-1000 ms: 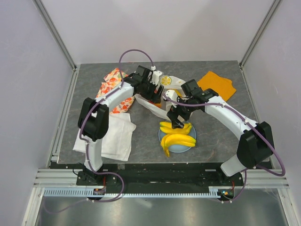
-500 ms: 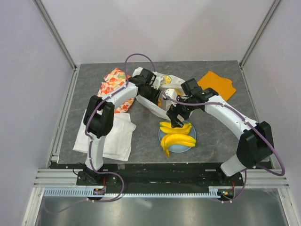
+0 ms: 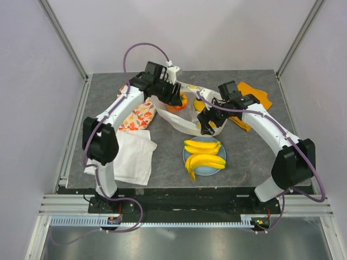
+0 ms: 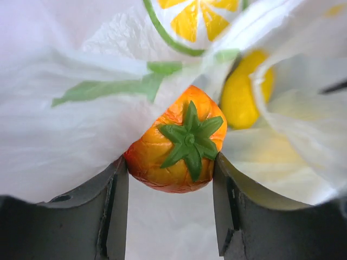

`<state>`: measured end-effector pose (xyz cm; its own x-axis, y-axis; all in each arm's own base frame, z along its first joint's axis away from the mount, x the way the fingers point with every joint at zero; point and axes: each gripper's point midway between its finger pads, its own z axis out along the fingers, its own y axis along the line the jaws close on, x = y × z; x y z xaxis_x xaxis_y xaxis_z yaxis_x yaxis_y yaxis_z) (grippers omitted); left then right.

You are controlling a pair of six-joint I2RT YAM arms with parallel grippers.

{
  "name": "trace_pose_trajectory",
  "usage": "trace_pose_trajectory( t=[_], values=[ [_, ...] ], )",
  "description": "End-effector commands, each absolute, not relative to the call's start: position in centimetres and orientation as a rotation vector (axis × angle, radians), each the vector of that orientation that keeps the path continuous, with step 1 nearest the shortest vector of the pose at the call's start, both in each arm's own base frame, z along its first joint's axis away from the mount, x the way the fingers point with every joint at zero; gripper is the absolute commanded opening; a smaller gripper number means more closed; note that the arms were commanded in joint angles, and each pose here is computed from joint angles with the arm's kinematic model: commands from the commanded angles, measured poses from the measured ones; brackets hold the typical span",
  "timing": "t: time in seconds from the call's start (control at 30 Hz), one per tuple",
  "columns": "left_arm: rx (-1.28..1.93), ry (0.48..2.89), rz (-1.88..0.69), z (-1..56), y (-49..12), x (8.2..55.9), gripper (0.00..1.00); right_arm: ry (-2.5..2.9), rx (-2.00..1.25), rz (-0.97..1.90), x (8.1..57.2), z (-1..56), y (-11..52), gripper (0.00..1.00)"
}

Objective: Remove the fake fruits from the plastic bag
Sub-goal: Take out the fake fruit from the plastic bag, then adjust the fake fruit on the plate.

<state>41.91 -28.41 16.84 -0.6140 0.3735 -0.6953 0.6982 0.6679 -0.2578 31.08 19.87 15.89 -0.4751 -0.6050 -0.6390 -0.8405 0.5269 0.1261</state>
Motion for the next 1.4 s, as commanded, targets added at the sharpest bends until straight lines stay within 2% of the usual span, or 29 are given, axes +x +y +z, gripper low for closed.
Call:
trace_pose_trajectory(
  t=[0.0,0.13,0.3,0.5,0.6,0.87,1.03,1.13,1.23,1.37],
  values=[
    [0.876,1.973,-0.901,28.0,-30.4,39.6,0.02,2.193,-1.098,0.550,33.6,17.9,19.7,0.98],
    [0.998,1.839,-1.161,31.6,-32.0,35.2,0.02,2.206,-1.060,0.505,35.0,17.9,18.9,0.98],
    [1.155,1.701,-1.305,34.0,-33.2,30.3,0.02,2.253,-0.937,0.361,38.0,17.2,16.9,0.98],
    [1.397,1.697,-1.291,29.4,-33.5,25.3,0.02,2.258,-0.760,0.348,42.2,19.0,15.2,0.98],
    [1.502,1.680,-1.232,26.9,-34.0,23.7,0.02,2.209,-0.771,0.399,42.5,20.7,15.6,0.98],
    [1.598,1.793,-1.113,20.5,-35.5,24.5,0.02,2.108,-0.740,0.410,41.2,25.7,15.4,0.98],
    [1.559,1.844,-1.046,19.0,-35.8,26.1,0.02,2.036,-0.655,0.285,38.5,29.9,12.9,0.98],
    [1.505,1.884,-1.052,19.3,-35.1,26.4,0.02,2.082,-0.619,0.281,34.9,29.7,11.4,0.98],
    [1.422,1.928,-1.088,20.0,-33.8,27.0,0.02,2.243,-0.751,0.412,29.4,26.2,11.6,0.96],
    [1.396,1.853,-1.101,23.5,-33.3,26.3,0.02,2.396,-1.068,0.663,22.2,21.5,12.3,0.92]
  ],
)
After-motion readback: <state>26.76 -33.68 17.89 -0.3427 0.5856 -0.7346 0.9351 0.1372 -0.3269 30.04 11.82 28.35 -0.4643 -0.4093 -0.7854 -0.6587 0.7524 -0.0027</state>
